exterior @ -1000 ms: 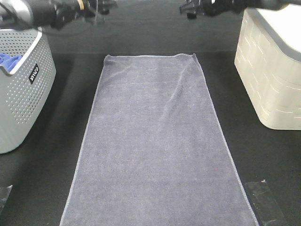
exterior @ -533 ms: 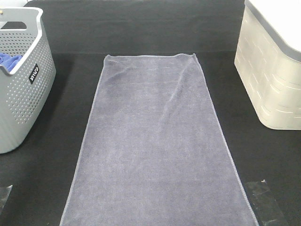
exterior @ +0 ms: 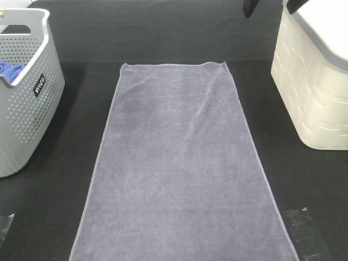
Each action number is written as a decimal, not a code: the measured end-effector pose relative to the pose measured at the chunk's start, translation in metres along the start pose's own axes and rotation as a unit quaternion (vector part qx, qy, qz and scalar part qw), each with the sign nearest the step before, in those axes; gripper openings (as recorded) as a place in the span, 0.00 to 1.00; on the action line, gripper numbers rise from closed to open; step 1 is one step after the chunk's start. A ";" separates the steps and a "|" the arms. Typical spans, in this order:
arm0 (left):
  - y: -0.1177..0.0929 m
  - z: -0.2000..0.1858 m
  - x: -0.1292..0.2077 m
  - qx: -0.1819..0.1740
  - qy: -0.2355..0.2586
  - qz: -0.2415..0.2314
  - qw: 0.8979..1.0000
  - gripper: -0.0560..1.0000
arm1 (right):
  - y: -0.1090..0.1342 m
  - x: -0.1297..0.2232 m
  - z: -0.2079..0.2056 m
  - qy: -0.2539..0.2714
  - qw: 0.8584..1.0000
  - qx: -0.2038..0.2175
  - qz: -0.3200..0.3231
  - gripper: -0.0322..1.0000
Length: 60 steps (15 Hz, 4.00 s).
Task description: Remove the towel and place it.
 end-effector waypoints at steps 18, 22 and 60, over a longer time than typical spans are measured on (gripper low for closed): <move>0.150 -0.153 0.290 0.074 0.050 -0.005 0.996 0.64 | 0.059 0.286 -0.087 0.018 0.999 -0.029 0.001 0.77; 0.151 -0.163 0.340 0.152 0.010 0.021 0.988 0.64 | 0.067 0.329 -0.089 -0.038 0.999 -0.018 0.003 0.77; 0.138 -0.164 0.338 0.186 -0.083 0.017 0.979 0.64 | 0.061 0.358 -0.084 -0.181 0.981 0.064 0.030 0.77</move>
Point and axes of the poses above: a point on each arm's last joint axis where the gripper is mounted, z pointing out along that axis toward the gripper, y along the wrist's bending axis when the last joint is at zero, x = y × z, the point moved 8 cm from there along z, pointing out along that axis toward the gripper, and after that the axes turned 14 degrees about -z, right-handed, at the moved point
